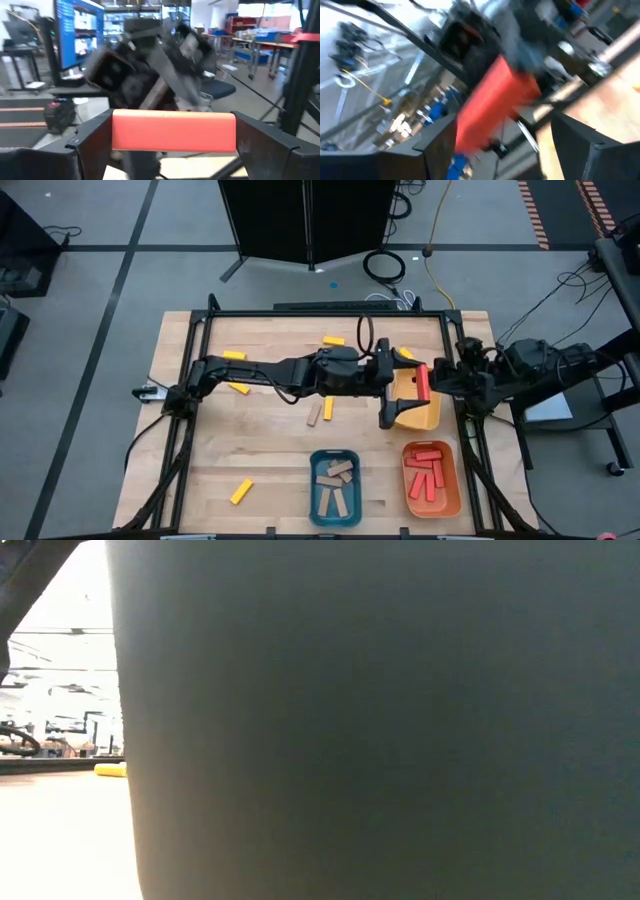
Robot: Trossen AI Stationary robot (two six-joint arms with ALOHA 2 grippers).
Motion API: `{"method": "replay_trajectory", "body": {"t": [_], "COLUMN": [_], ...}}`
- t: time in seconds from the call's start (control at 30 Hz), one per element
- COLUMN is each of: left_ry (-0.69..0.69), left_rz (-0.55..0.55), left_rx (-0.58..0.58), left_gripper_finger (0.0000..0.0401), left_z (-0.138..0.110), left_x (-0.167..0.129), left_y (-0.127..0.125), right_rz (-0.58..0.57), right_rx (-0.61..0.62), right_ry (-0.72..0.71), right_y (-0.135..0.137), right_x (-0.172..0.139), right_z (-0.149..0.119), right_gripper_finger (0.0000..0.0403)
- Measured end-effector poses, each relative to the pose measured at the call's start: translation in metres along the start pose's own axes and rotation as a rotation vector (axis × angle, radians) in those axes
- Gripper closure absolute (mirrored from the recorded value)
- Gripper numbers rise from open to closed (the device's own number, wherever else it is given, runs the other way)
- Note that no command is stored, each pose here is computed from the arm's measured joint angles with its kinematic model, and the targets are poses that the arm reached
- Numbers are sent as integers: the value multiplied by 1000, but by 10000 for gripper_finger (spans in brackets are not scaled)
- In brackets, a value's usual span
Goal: Sort blocks
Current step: Put the orange block into the orange bin
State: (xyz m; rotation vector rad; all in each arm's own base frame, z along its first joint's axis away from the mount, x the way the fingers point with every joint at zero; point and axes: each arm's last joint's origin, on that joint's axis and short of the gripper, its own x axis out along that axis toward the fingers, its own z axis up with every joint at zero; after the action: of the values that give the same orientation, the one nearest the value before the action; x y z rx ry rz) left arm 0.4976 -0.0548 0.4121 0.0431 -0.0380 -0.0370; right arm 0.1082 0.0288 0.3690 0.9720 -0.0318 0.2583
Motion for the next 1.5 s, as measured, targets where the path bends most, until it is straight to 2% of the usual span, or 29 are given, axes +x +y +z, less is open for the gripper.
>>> {"method": "replay_trajectory", "body": {"t": [0.13, 0.57, 0.67, 0.8, 1.03, 1.27, 1.5], "left_ry": [1, -38, -39, -40, -42, -43, -43], "left_rz": [-32, -36, -35, -34, -28, -17, -19], "left_rx": [-3, 47, 89, 186, 402, 417, 406], "left_gripper_finger": [60, 60, 60, 60, 60, 60, 31], "left_z": [-2, 2, 2, 2, 2, 2, 2], "left_x": [1, 0, 0, 0, 0, 0, 0], "left_y": [-4, -4, -4, -4, -7, -7, -8], "right_rz": [24, 34, 40, 54, 64, 73, 73], "right_rx": [-10, -13, -21, -21, -17, -3, -11], "right_ry": [-26, -32, -37, -41, -38, -47, -50], "right_y": [2, 2, 3, 4, 5, 6, 6], "right_x": [4, 16, 16, 16, 16, 16, 16], "right_z": [2, 0, 1, 1, 2, 2, 2], "right_gripper_finger": [164, 173, 181, 213, 299, 363, 355]}}
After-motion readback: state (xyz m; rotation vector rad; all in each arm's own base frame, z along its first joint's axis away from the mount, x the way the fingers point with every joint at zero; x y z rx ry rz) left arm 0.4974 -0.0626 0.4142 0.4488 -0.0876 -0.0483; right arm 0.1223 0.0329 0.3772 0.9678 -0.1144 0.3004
